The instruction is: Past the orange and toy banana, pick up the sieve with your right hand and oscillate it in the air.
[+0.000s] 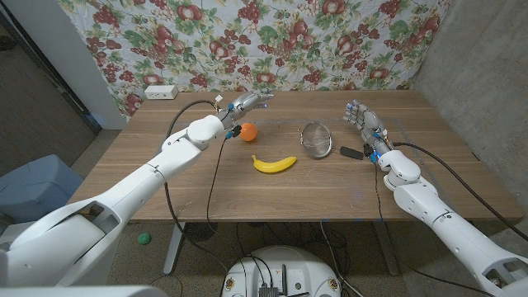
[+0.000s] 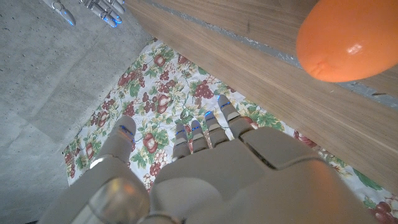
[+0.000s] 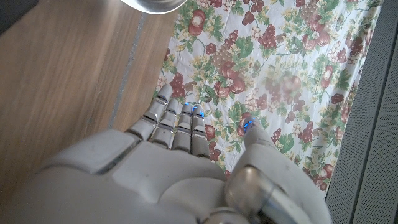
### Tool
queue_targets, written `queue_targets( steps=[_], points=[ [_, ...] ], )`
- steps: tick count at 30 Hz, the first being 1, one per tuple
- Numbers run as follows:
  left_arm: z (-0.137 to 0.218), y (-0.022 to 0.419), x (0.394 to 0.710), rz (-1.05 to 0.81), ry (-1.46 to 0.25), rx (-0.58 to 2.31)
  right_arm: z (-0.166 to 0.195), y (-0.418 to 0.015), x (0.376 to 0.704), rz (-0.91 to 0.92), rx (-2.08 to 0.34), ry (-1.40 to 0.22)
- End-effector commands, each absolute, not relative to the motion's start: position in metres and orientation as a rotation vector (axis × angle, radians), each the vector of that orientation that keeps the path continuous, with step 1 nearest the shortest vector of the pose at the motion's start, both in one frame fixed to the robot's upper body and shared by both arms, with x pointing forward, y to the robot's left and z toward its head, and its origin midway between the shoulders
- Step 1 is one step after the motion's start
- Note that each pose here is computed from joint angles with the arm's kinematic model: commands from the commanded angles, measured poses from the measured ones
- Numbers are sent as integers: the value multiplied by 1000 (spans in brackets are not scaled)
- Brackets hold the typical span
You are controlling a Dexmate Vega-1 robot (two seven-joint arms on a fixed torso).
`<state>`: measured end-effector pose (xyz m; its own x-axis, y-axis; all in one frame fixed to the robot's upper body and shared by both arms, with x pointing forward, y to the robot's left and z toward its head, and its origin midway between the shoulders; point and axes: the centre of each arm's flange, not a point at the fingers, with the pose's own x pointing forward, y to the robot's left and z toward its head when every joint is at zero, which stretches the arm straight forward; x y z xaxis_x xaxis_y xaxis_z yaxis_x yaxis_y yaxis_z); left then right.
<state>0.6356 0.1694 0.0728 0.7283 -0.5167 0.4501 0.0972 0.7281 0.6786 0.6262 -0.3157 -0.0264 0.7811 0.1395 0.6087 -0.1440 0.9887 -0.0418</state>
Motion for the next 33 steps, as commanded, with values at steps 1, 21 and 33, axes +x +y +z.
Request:
queue_targets(
  steps=[1, 21, 33],
  points=[
    [74, 153, 631, -393, -649, 750, -29, -321, 622, 151, 10, -664],
    [72, 135, 623, -397, -609, 856, -36, -328, 615, 143, 20, -663],
    [67, 125, 623, -402, -587, 909, -41, -330, 611, 134, 27, -666]
  ],
)
